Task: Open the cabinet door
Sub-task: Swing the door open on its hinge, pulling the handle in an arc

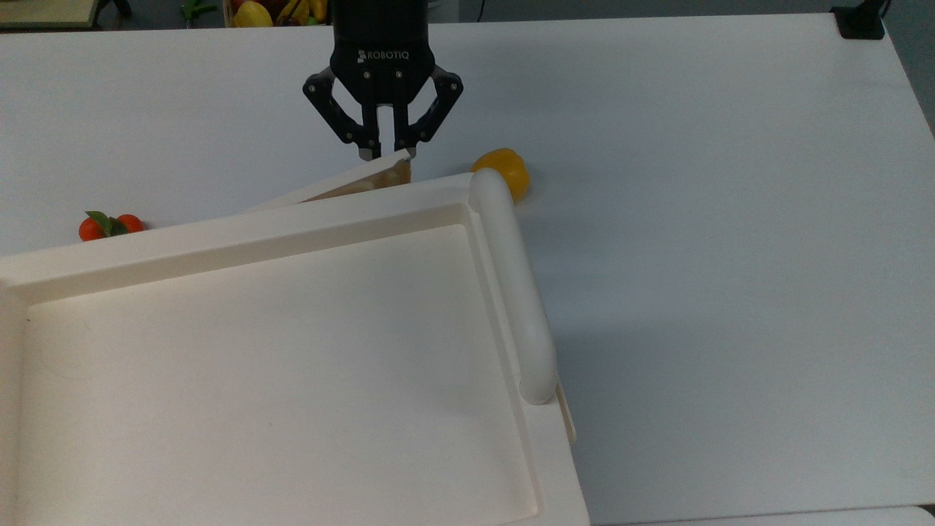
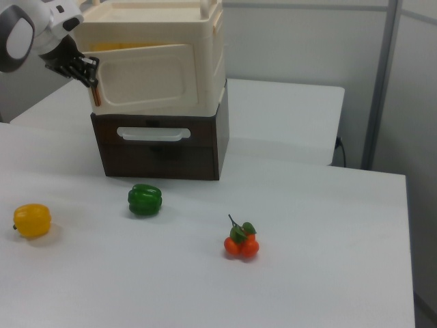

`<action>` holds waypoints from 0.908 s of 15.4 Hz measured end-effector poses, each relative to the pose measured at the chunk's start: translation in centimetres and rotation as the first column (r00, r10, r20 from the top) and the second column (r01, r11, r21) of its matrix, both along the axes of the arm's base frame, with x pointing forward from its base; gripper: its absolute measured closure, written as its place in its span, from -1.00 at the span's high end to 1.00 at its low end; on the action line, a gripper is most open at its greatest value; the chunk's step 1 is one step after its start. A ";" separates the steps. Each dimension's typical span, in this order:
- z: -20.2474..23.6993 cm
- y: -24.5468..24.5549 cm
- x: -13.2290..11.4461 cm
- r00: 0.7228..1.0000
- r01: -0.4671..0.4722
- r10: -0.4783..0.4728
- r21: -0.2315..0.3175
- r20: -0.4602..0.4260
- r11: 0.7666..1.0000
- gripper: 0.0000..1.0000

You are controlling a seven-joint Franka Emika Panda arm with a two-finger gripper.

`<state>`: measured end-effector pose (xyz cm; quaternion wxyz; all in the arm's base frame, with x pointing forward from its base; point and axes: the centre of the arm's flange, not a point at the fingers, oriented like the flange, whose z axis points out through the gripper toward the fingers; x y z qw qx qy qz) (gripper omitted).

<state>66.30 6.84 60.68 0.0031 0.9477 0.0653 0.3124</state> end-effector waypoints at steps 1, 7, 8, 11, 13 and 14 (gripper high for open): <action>0.2 -0.5 -0.5 1.000 0.005 -0.006 -0.005 -0.029 1.000 -0.71; 1.1 -5.0 -3.6 0.979 0.071 -0.074 -0.027 -0.190 0.997 -0.87; 1.2 -5.8 -4.0 0.975 0.083 -0.087 -0.028 -0.205 0.996 -0.89; 1.3 -8.1 -5.0 0.963 0.117 -0.121 -0.034 -0.241 0.993 -0.93; 1.4 -10.1 -5.8 0.952 0.130 -0.137 -0.044 -0.273 0.990 -0.90; 1.5 -11.2 -6.2 0.947 0.133 -0.142 -0.051 -0.288 0.990 -0.89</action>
